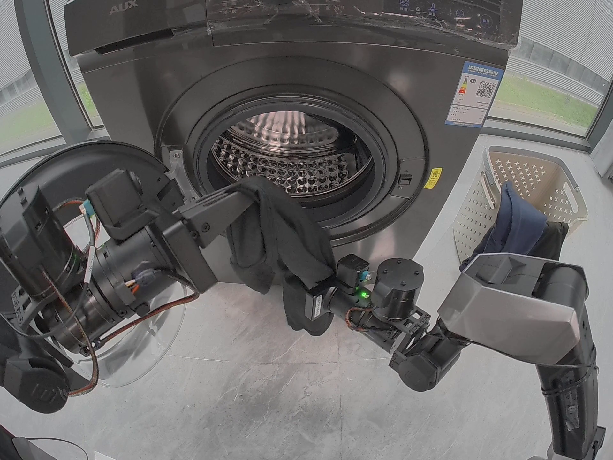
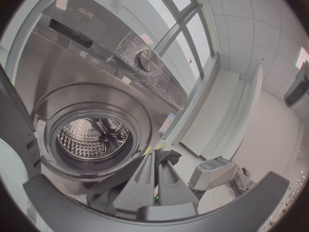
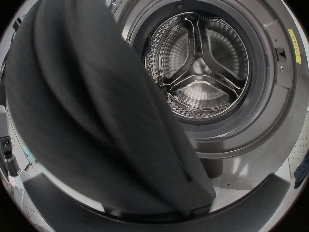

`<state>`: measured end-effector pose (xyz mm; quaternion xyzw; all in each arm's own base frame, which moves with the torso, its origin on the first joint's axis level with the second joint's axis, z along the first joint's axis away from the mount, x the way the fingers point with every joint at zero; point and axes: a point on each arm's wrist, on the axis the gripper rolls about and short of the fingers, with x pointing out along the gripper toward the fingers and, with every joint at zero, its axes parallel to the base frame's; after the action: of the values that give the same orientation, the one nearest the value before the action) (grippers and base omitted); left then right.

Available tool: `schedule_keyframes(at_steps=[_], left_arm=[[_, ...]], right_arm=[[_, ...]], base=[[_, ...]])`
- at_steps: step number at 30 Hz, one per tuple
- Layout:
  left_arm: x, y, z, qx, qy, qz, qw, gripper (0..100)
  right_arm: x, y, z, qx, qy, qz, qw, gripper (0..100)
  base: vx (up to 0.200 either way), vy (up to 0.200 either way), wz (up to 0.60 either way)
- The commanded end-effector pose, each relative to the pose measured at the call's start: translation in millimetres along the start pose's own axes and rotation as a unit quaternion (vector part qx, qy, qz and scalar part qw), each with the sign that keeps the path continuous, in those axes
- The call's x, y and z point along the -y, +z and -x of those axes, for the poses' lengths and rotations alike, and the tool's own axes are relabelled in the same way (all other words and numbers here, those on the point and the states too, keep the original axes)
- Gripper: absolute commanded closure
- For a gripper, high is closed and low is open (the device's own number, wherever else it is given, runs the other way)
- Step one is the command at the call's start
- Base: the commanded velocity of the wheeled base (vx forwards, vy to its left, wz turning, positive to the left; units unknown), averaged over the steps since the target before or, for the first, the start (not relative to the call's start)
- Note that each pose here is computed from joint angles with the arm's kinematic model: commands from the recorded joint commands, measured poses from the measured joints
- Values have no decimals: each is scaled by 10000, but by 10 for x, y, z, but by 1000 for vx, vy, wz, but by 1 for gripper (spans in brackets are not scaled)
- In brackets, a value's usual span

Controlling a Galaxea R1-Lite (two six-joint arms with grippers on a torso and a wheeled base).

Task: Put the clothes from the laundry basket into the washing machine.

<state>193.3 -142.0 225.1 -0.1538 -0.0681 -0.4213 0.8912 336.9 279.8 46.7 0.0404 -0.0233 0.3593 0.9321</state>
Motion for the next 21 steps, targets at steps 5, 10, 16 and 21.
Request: schedule_keyframes(at_steps=[5, 10, 16, 21], left_arm=[[-341, -383, 198, -754, 816, 82, 9938, 100], [-497, -608, 263, -1215, 1118, 148, 9862, 100], [-578, -946, 312, -1713, 1197, 230, 9776, 100], [-648, -1160, 309, -1821, 1068, 304, 9770, 100]], right_arm=[[-74, 677, 517, 287, 39, -9, 9996, 100], [-99, 778, 705, 240, 46, -89, 9997, 100], [-111, 869, 710, 384, -18, -158, 9991, 100], [-213, 929, 661, 527, 110, -218, 9983, 100]], base=[[0, 0, 0], [0, 0, 0], [0, 0, 0], [0, 0, 0]])
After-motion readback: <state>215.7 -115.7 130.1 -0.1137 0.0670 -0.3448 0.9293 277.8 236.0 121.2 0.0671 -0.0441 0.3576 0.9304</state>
